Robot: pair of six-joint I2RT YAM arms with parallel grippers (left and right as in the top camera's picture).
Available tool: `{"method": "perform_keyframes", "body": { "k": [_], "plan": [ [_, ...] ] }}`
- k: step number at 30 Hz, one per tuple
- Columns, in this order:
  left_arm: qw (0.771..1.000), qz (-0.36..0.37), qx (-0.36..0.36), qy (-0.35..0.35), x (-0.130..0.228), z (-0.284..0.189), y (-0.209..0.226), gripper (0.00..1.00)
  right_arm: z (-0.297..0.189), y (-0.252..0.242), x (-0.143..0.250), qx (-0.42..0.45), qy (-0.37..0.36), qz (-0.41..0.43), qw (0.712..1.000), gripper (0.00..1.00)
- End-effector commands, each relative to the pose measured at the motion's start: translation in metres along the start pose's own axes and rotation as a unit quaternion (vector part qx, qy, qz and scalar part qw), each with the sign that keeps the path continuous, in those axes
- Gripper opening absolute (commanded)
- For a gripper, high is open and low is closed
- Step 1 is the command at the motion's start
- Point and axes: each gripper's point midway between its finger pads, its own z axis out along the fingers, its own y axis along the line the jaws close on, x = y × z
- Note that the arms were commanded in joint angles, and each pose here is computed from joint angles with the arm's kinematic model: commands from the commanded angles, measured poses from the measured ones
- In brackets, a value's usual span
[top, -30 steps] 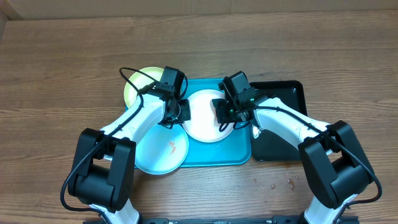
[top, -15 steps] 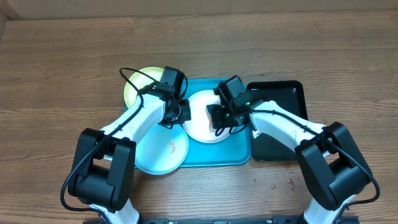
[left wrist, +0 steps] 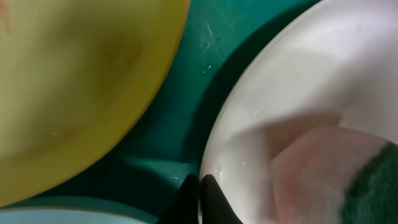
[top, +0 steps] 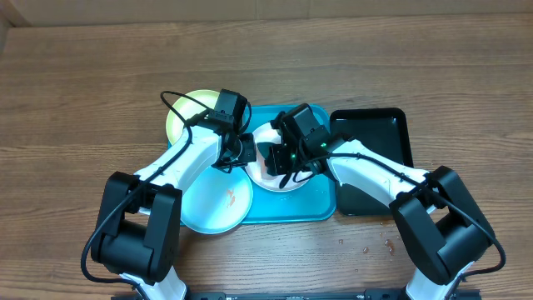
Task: Clean dirty plates on tray and stack at the side
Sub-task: 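Return sponge to black tray and release it with right gripper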
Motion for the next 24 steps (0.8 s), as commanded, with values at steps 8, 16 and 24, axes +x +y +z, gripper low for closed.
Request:
{"method": "perform_keyframes", "body": {
  "k": [8,16,24],
  "plan": [
    [1.000,0.005,-0.001,0.018,0.008,0.004,0.003,0.04,-0.066,-0.012,-0.048,-0.011,-0.035,0.012,0.999,0.04],
    [1.000,0.005,-0.001,0.016,0.007,0.004,0.003,0.04,-0.146,-0.065,-0.041,0.095,-0.056,0.035,0.993,0.04],
    [1.000,0.007,0.007,0.001,0.000,0.004,-0.001,0.04,-0.169,-0.156,0.000,0.279,-0.008,0.103,0.955,0.04]
  ]
}}
